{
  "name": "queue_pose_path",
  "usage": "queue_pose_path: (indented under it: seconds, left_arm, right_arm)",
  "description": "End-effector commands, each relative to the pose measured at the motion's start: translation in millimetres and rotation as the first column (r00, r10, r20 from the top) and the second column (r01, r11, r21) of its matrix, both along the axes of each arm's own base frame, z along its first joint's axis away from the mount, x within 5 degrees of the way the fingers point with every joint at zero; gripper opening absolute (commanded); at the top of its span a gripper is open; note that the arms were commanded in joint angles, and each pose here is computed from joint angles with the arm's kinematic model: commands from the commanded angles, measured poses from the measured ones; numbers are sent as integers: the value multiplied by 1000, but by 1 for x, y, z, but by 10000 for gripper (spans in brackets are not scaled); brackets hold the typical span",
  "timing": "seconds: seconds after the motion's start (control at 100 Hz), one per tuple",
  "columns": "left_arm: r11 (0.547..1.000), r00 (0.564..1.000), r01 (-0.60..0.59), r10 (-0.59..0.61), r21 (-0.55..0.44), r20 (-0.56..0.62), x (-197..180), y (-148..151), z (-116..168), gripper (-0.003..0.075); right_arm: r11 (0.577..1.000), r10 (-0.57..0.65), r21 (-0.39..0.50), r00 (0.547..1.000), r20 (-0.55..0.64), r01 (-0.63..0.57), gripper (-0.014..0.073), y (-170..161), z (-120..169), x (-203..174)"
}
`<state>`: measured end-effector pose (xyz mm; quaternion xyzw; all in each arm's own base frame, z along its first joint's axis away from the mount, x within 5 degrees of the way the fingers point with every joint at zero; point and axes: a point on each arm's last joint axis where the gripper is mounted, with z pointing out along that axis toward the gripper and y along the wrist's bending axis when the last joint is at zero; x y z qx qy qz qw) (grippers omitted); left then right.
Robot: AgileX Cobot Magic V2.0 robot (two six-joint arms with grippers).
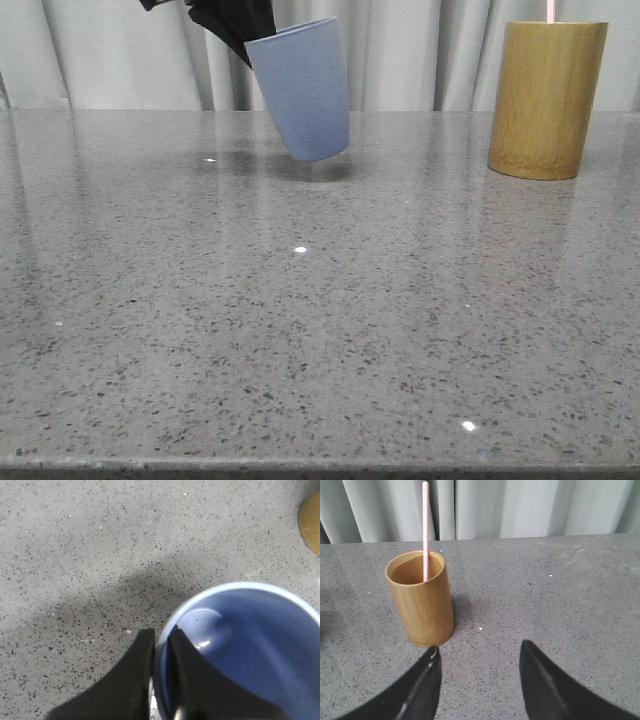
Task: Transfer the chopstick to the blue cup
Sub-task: 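Carry the blue cup toward the bamboo cup and set it down, then release the blue cup and lift the left gripper away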
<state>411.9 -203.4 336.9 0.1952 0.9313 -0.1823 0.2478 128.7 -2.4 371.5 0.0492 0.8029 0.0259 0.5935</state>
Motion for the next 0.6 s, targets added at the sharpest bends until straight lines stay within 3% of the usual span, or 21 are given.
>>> queue_pose_path:
  seconds: [0.0, 0.13, 0.2, 0.41, 0.59]
  left_arm:
    - [995, 995, 3, 7, -99, 102, -12, -3, 38, 77]
    - [994, 995, 5, 6, -110, 99, -12, -3, 39, 232]
    - [993, 995, 5, 7, -114, 101, -12, -4, 39, 277]
    - [990, 992, 14, 4, -142, 124, -13, -4, 51, 344]
    - [992, 993, 30, -14, -125, 120, -19, 1, 65, 345]
  right_arm:
    - [1000, -4, -13, 996, 90, 6, 381, -1, 15, 1]
    - [1000, -4, -12, 996, 86, 6, 381, -1, 15, 1]
    - [1000, -4, -12, 996, 85, 6, 381, -1, 15, 1]
    - [1000, -4, -12, 997, 78, 5, 381, -1, 14, 1]
    - [1000, -4, -12, 997, 71, 5, 381, -1, 14, 1]
